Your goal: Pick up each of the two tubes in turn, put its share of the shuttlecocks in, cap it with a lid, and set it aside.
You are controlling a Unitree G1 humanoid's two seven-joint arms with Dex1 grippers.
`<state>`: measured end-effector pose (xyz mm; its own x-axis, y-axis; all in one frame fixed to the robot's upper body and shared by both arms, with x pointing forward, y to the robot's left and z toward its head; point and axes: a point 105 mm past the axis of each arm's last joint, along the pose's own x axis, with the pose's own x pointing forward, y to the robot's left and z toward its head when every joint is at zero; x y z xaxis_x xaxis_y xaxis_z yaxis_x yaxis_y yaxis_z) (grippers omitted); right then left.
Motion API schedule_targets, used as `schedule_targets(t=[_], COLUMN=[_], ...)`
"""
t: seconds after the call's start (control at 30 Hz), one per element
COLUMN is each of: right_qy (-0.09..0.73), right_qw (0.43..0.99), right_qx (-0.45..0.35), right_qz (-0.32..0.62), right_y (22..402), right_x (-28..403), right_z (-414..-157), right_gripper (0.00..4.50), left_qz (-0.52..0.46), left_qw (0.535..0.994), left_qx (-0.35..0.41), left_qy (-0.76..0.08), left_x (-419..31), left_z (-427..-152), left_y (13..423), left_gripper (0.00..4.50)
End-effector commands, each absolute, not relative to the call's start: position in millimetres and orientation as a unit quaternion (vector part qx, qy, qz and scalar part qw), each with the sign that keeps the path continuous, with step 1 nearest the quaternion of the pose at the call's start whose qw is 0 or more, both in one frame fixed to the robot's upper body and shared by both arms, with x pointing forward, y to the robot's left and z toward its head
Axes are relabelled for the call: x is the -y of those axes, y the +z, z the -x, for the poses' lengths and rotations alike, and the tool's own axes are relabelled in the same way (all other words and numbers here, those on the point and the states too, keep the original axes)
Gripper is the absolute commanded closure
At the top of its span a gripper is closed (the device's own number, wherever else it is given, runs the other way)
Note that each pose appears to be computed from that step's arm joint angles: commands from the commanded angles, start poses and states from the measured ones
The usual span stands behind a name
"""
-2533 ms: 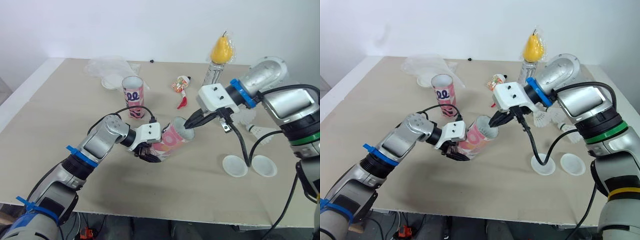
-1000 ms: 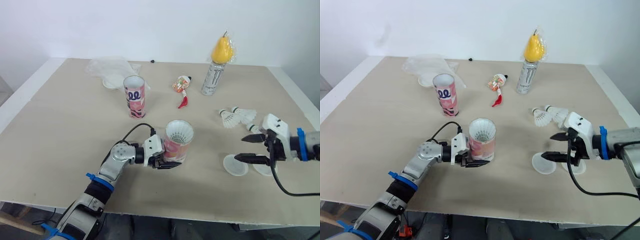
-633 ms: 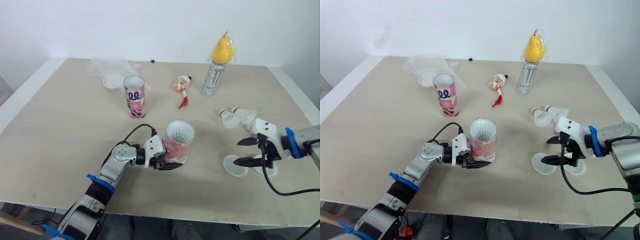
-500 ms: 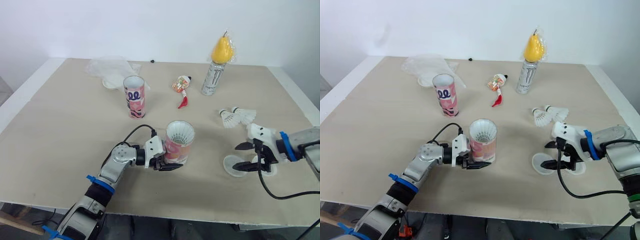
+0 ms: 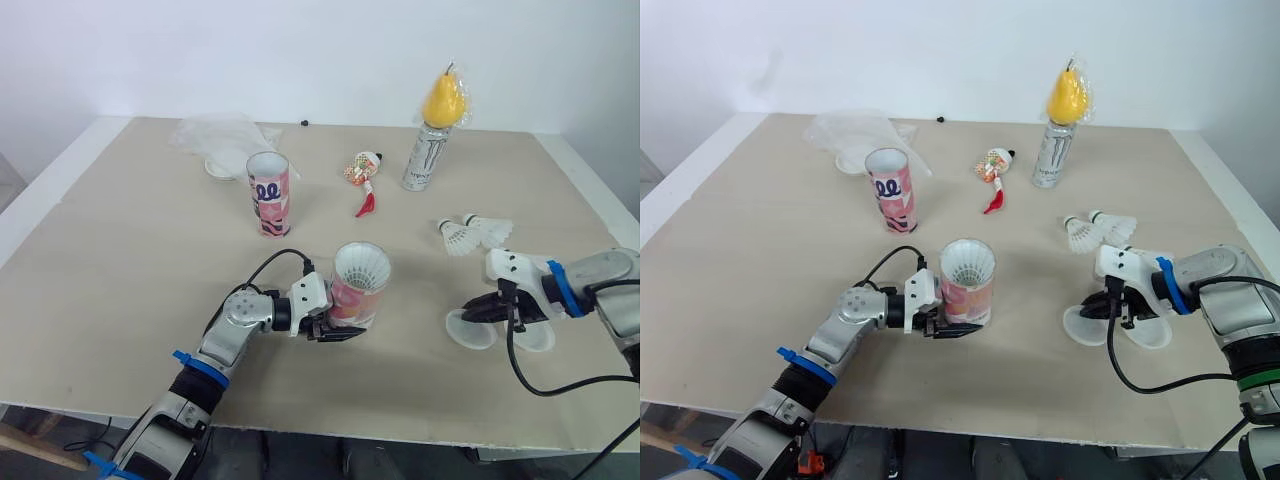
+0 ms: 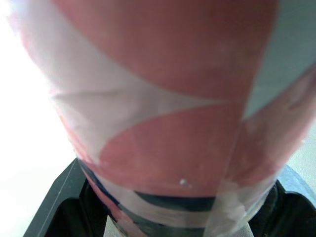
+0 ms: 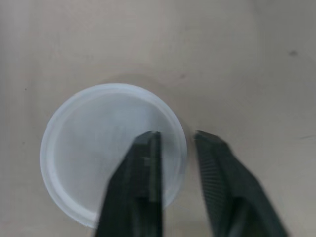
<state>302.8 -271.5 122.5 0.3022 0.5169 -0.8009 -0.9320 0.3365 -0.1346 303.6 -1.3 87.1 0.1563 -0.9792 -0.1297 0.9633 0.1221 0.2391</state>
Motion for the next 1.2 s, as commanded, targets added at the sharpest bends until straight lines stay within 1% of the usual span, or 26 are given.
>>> schedule_targets(t=[0.03,0.23,0.33,0.47,0.6,0.67,0.77,1.0,1.2], right_qy=[0.490,0.501,0.515,0.562,0.571,0.578,0.598,0.636,0.670], right_qw=[0.737,0.727,0.728,0.718,0.713,0.706,0.679,0.632,0.598], right_qx=[-0.338,-0.330,-0.291,-0.217,-0.132,-0.104,-0.063,-0.029,-0.018], right_qz=[0.321,0.333,0.347,0.348,0.385,0.395,0.422,0.442,0.439], right_y=[124,124,137,183,237,256,281,299,301], right_x=[276,274,264,237,209,195,168,132,112], right_z=[-299,-297,-299,-294,-297,-295,-290,-288,-284], right_gripper=[4.46,4.46,4.46,4.46,4.46,4.46,4.46,4.46,4.46], left_qz=[-0.140,-0.142,-0.142,-0.135,-0.145,-0.146,-0.147,-0.143,-0.152], left_qw=[0.748,0.748,0.748,0.742,0.740,0.742,0.739,0.716,0.715], left_qx=[0.020,0.016,0.011,-0.001,-0.003,-0.003,-0.008,-0.039,-0.047], left_qy=[-0.648,-0.648,-0.648,-0.657,-0.657,-0.655,-0.657,-0.682,-0.681], left_x=[1,0,-1,-1,-2,-2,-1,3,2], left_z=[-301,-301,-302,-301,-303,-305,-305,-298,-299], left_y=[81,80,78,78,78,79,77,70,68], left_gripper=[1.46,1.46,1.46,1.46,1.46,1.46,1.46,1.46,1.46])
